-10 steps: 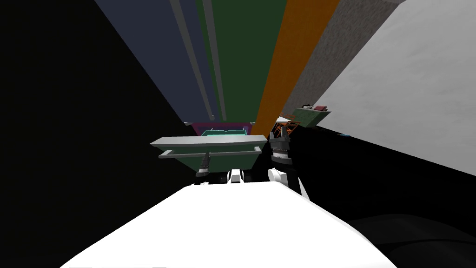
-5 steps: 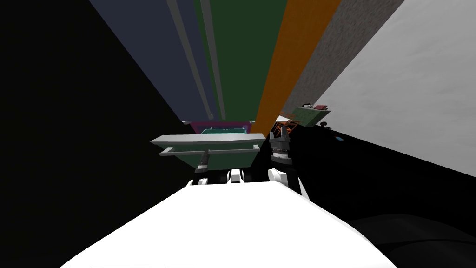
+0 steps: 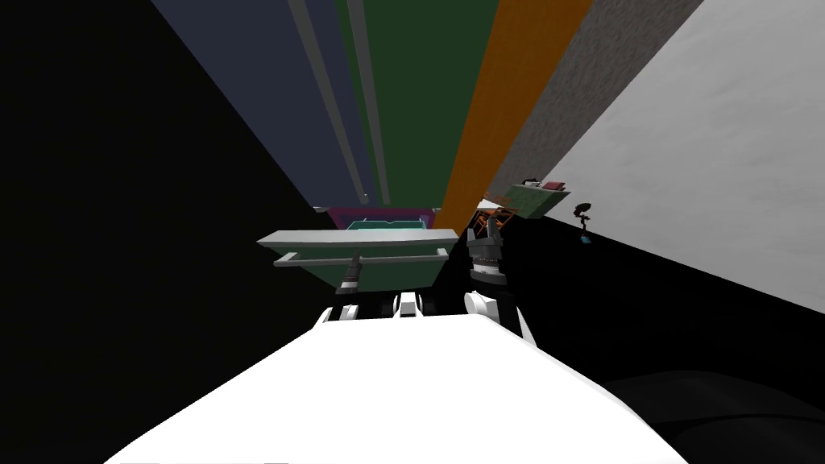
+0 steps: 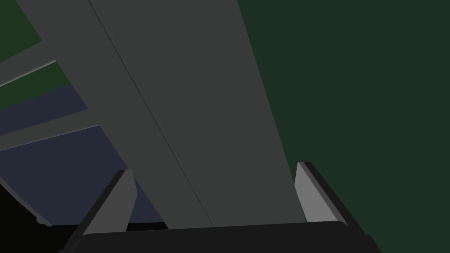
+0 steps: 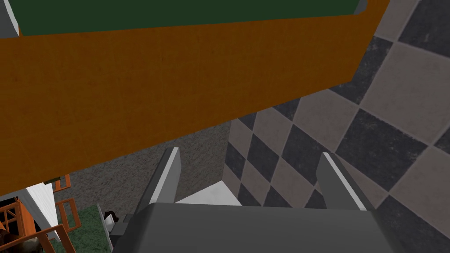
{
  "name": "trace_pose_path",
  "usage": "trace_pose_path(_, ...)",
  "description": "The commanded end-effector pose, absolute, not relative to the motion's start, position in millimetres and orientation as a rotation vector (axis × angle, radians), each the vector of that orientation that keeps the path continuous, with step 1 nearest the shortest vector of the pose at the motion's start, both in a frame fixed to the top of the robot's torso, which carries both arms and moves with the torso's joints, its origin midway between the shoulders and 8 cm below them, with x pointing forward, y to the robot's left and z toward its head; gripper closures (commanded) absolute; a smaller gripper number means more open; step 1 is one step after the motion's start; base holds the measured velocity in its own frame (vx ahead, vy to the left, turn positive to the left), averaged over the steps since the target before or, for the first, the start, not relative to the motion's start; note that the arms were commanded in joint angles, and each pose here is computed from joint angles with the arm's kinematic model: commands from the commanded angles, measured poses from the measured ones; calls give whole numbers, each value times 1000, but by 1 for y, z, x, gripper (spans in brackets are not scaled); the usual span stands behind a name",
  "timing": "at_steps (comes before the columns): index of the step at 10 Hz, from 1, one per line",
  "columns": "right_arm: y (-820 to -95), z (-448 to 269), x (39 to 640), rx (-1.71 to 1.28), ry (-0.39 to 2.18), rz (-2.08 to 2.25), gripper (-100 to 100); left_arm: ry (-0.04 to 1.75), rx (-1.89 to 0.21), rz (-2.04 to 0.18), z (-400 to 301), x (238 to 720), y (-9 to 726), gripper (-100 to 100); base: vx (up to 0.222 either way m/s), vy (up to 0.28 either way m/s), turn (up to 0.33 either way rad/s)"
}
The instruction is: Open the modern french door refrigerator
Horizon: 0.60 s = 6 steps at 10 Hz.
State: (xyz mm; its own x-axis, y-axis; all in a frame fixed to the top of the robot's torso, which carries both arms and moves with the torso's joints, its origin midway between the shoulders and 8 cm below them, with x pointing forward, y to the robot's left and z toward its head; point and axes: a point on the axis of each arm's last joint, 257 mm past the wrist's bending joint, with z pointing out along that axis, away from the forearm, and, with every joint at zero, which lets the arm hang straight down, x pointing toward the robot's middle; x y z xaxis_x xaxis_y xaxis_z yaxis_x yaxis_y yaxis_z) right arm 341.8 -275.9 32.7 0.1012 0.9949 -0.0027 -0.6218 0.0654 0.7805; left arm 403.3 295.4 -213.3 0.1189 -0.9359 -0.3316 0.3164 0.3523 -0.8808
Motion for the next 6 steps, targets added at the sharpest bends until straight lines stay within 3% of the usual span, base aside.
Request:
trace_pose_path(1,-276,33,342,722,656,1361,0,1072,-746,-1045,-217,403,296,0,0,0,0)
trace_pose_path(6,-276,33,342,722,656,1361,0,1092,-770,-1035,-228,401,298,0,0,0,0)
